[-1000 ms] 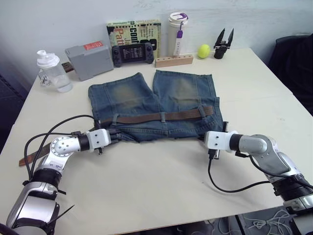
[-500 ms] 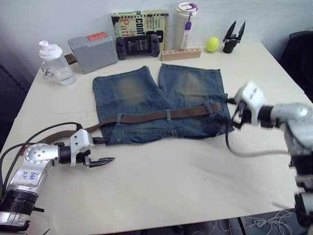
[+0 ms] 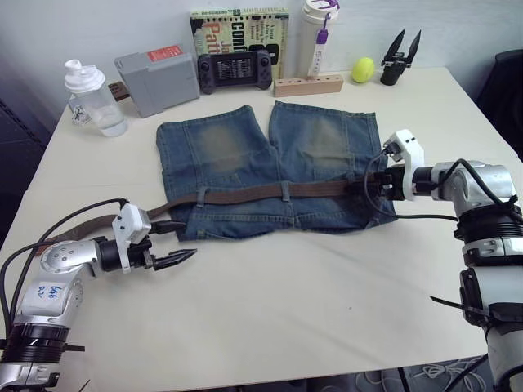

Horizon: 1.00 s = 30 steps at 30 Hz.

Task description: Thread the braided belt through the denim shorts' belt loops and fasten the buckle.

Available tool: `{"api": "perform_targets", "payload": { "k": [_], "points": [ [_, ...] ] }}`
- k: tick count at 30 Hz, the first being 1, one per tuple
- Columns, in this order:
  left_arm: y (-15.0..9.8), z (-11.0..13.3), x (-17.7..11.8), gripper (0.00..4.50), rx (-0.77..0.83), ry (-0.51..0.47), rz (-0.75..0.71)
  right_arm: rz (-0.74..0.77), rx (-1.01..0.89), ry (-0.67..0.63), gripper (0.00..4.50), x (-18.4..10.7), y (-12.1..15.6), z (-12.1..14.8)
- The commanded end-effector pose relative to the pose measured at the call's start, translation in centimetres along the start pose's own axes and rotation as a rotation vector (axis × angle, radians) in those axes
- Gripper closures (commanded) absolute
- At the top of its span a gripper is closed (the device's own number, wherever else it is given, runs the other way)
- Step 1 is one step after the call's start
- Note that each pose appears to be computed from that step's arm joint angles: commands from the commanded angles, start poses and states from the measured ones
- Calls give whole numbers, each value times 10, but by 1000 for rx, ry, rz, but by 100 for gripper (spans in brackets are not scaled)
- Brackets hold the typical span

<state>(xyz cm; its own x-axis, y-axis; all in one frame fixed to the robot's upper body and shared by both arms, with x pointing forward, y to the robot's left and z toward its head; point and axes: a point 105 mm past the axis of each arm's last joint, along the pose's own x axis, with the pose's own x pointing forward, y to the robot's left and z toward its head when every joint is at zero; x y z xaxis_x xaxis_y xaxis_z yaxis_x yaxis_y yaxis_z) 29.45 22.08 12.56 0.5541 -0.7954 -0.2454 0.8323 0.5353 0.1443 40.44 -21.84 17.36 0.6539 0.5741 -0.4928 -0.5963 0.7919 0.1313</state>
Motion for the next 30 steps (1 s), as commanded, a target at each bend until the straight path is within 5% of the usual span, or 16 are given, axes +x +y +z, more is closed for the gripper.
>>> {"api": "perform_targets", "payload": {
  "k": [1, 5, 8, 15, 21, 30],
  "points": [
    [12, 20, -5, 62, 3, -80, 58, 38, -19, -66, 245, -4, 5, 17],
    [32, 35, -7, 62, -47, -134, 101, 76, -27, -116, 365, -7, 12, 27],
    [49, 41, -3, 62, -119, -152, 123, 97, -42, -125, 410, -8, 15, 27],
    [81, 46, 14, 62, -367, -198, 97, 144, -60, -159, 414, -9, 26, 23],
    [84, 34, 41, 62, -575, -186, 33, 140, -62, -190, 414, -13, 33, 19],
    [73, 12, 63, 62, -574, -97, 3, 129, -53, -196, 414, -14, 37, 13]
  ]
}}
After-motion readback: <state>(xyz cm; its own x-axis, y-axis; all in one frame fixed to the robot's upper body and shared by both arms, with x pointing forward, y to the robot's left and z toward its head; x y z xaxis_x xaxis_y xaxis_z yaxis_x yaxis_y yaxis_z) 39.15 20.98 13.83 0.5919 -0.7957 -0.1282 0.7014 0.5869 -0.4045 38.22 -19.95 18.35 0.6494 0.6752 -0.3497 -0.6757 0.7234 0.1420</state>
